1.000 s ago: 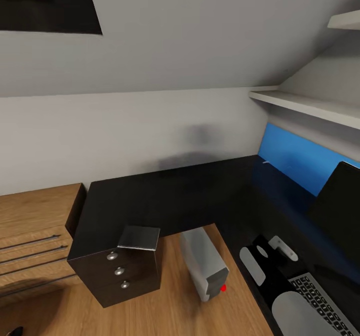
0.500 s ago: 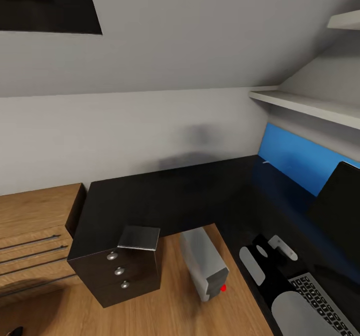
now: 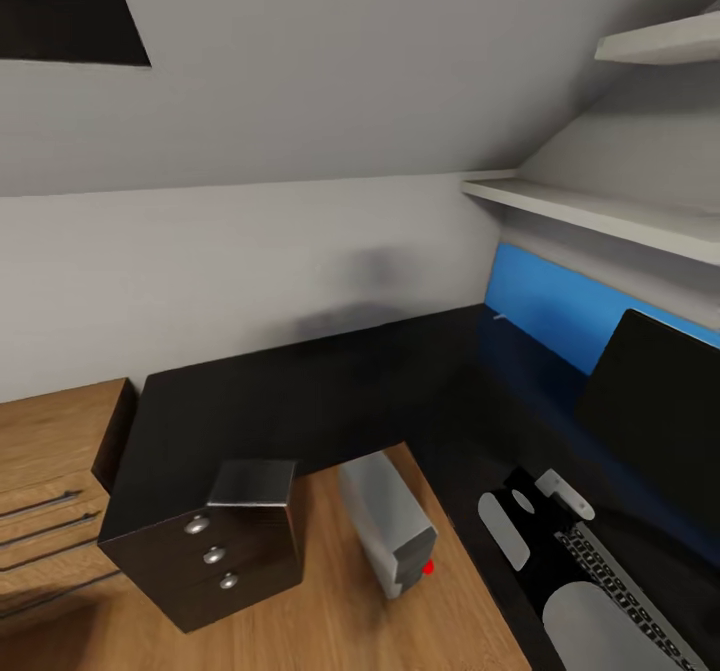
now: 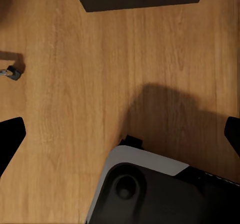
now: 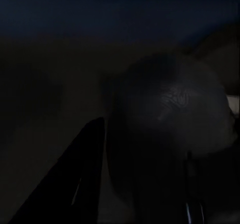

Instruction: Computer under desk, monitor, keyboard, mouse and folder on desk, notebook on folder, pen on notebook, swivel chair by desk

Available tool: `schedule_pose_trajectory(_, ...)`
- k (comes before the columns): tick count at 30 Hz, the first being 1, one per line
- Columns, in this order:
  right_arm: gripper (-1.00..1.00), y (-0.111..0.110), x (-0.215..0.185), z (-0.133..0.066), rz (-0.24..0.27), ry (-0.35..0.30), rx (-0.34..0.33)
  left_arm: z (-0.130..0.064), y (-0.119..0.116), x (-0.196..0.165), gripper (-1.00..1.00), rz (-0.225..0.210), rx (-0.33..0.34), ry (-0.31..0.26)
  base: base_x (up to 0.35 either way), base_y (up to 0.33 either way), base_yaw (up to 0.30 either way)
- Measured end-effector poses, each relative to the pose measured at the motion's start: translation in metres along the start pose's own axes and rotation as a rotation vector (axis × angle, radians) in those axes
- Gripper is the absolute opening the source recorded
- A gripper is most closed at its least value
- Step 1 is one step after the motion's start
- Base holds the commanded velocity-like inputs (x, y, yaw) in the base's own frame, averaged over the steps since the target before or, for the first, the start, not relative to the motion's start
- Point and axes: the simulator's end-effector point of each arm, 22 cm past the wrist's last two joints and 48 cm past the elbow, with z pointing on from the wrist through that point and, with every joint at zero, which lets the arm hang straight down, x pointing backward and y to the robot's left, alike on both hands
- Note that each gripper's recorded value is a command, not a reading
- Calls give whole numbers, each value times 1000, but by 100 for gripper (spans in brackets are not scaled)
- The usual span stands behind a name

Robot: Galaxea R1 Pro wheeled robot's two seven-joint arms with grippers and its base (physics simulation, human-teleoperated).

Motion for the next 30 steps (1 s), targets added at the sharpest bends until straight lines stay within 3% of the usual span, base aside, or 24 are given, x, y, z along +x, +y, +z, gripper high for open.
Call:
schedule_pose_trajectory(11,-100,1,0,0,-1,1,-4,0,0,0,100,0,0,-1,8,0,-21)
schedule_pose_trajectory(20,-100,1,0,-1,-3,2,-5,0,-2,0,100,0,9,-1,250,0,0)
schedule_pose_trajectory(30,-100,-7,3,5,-3,14,14,-1,-7,1,100,-3,15,0,13,0,0)
